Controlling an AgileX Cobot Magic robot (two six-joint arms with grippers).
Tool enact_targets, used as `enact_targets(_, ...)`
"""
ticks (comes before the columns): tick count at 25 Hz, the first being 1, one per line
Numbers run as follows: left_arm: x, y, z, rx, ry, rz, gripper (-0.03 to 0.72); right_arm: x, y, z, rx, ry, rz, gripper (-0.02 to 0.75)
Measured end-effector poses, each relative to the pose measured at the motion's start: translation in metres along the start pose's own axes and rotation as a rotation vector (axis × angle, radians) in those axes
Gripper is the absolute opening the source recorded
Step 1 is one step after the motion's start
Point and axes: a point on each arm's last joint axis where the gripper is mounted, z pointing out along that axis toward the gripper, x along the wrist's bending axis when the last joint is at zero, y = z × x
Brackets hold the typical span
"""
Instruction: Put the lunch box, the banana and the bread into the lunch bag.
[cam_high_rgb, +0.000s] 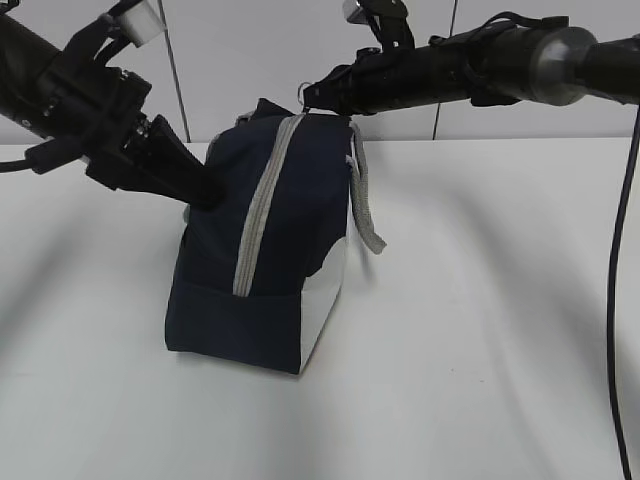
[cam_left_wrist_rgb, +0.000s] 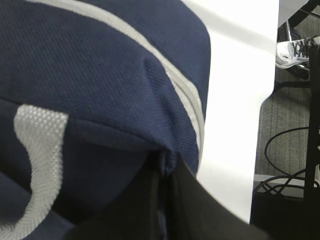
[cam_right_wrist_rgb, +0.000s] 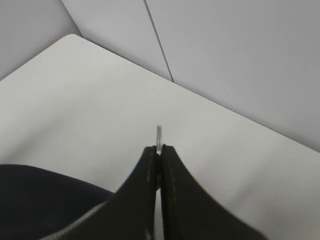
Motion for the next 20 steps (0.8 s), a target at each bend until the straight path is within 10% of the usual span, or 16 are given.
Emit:
enact_targets(14,-0.0047,-0.0014,0.0071,0.078,0.000,0.009,0.001,0.0018,-0.0016,0.0015,-0.011,0.033,0.035,-0.016)
enact_targets(20,-0.0042,-0.0004,0.0008,0.065,0.016,-0.110,0.036,0.0016,-0.0019,0.0004,-0.009,0.047,0.038,-0.016)
